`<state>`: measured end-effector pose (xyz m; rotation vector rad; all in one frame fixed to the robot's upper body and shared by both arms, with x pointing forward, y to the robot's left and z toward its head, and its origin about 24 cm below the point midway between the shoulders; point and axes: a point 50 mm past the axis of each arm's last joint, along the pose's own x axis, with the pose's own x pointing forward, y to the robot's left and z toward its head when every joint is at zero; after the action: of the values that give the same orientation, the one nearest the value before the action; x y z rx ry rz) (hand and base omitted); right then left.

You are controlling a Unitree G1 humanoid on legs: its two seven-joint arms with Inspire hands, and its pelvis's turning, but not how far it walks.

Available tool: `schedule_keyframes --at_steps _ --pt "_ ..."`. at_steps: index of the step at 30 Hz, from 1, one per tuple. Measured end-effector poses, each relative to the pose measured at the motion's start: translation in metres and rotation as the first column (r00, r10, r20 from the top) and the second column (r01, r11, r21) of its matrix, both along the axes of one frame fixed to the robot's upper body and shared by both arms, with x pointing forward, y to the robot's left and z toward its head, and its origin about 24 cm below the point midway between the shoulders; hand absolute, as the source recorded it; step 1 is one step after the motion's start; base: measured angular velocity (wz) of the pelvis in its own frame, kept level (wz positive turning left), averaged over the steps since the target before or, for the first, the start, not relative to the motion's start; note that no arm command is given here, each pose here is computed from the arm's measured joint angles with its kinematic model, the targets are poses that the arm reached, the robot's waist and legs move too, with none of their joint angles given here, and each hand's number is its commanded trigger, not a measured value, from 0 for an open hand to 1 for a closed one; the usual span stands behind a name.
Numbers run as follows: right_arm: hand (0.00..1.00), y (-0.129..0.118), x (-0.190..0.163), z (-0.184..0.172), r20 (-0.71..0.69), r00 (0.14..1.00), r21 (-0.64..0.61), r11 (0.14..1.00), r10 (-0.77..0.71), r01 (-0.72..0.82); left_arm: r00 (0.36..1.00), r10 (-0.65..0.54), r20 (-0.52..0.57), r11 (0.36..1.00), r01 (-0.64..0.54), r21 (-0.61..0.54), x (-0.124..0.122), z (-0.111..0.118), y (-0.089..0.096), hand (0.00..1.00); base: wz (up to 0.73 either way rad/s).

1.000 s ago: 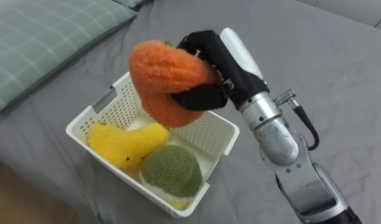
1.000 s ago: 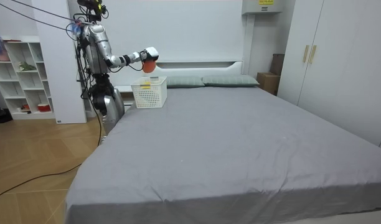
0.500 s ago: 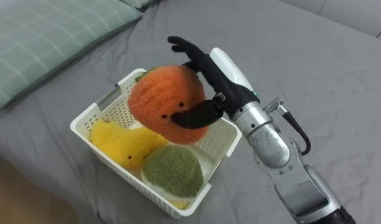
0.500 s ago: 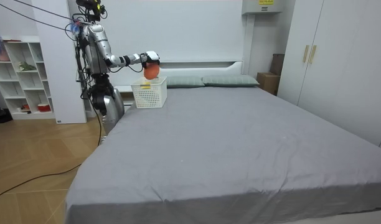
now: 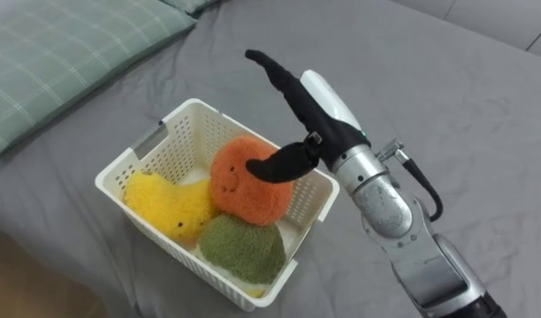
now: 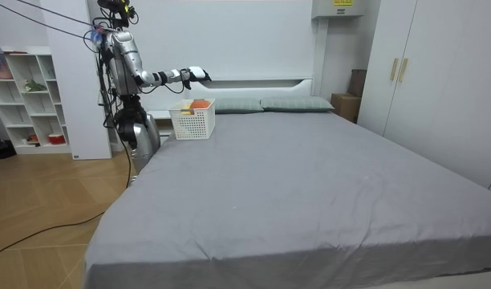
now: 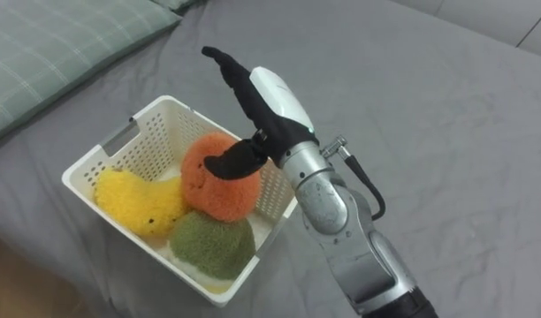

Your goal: Collect toys from the bed

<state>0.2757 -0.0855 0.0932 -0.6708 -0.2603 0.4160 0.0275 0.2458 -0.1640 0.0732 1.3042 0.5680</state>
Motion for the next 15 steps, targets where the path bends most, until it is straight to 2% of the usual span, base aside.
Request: schedule_keyframes --at_steps 11,15 --pt "0.00 -0.001 0.000 0.000 0.002 1.000 0.009 1.000 -0.006 0.006 1.000 -0.011 -0.003 1.000 0.011 -0.017 -0.001 0.000 0.000 0.00 0.00" --pt "0.00 -0.011 0.004 0.005 0.015 0.999 0.035 0.998 -0.050 0.050 1.000 -0.016 0.010 0.999 0.016 -0.032 0.002 0.000 0.000 0.00 -0.03"
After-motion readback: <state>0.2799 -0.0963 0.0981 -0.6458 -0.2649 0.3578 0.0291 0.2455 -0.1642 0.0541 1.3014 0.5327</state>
